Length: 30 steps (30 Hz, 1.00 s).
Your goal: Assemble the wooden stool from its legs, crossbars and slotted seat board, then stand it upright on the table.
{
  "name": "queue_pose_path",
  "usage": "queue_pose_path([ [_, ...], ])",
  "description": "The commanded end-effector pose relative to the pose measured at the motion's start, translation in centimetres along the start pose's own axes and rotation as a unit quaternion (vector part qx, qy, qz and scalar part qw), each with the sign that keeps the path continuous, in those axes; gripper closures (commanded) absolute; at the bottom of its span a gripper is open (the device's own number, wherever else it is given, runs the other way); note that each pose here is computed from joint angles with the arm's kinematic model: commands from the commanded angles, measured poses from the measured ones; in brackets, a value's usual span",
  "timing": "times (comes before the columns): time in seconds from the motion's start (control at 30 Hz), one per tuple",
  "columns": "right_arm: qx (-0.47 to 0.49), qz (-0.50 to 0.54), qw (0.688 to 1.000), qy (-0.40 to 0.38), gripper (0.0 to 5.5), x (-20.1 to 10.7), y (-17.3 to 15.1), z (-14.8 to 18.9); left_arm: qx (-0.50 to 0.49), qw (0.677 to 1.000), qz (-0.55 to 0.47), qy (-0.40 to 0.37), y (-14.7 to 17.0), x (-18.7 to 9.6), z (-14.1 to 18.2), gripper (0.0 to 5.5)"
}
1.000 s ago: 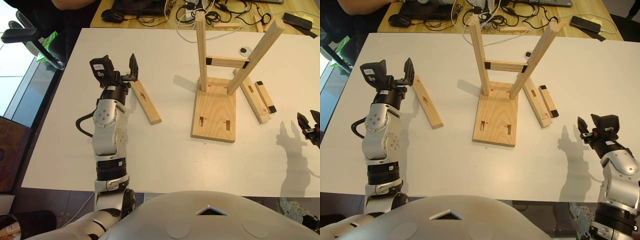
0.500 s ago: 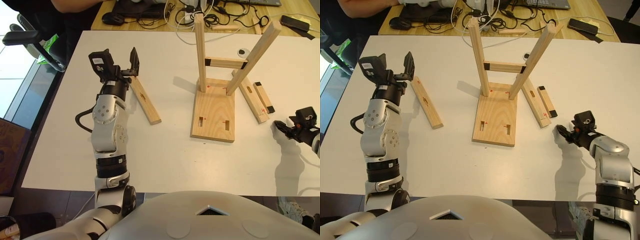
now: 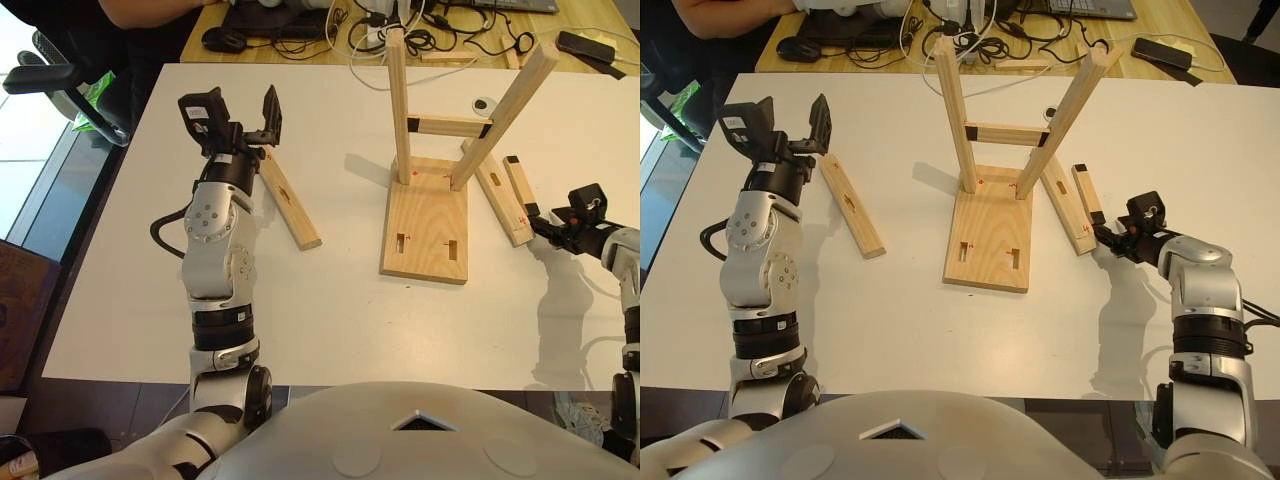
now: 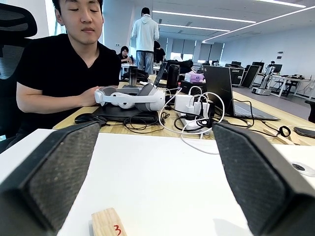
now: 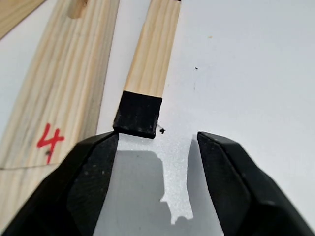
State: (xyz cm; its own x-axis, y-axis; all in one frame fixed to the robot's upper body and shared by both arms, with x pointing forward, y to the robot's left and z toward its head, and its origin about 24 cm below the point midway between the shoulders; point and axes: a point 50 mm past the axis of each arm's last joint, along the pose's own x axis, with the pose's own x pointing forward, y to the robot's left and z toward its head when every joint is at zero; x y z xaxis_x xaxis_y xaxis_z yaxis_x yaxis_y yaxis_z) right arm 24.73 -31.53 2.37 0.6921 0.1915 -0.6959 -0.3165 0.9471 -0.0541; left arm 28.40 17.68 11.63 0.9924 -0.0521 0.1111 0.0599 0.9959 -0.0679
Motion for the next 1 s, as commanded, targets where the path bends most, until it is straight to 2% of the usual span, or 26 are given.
queue_pose_path([
  [0.03, 0.044, 0.042, 0.996, 0.072, 2.52, 0.6, 2.1, -3.7, 0.006, 1.0, -0.005, 0.011, 0.2, 0.2, -0.3, 1.28],
  [0.2, 0.068, 0.033, 0.994, 0.077, 2.52, -1.2, 2.6, -4.6, 0.007, 1.0, -0.004, 0.013, 0.2, 0.0, -0.6, 1.28],
  [0.4, 0.079, -0.006, 0.993, 0.083, 2.52, 0.3, 2.6, -4.6, -0.002, 1.0, -0.015, 0.004, -0.5, 0.4, 0.0, 1.28],
  [0.57, 0.096, 0.021, 0.992, 0.083, 2.52, 1.7, 2.8, -3.7, -0.004, 1.0, -0.022, -0.001, -0.9, 0.8, 0.4, 1.28],
  [0.7, 0.091, 0.002, 0.99, 0.105, 2.52, 2.0, 1.8, -3.8, -0.005, 1.0, -0.024, -0.002, -0.9, 0.9, 0.5, 1.28],
  [1.0, 0.102, -0.01, 0.98, 0.173, 3.78, 1.2, 1.1, -5.5, -0.015, 1.0, -0.014, -0.009, -1.1, 1.2, 0.9, 1.28],
])
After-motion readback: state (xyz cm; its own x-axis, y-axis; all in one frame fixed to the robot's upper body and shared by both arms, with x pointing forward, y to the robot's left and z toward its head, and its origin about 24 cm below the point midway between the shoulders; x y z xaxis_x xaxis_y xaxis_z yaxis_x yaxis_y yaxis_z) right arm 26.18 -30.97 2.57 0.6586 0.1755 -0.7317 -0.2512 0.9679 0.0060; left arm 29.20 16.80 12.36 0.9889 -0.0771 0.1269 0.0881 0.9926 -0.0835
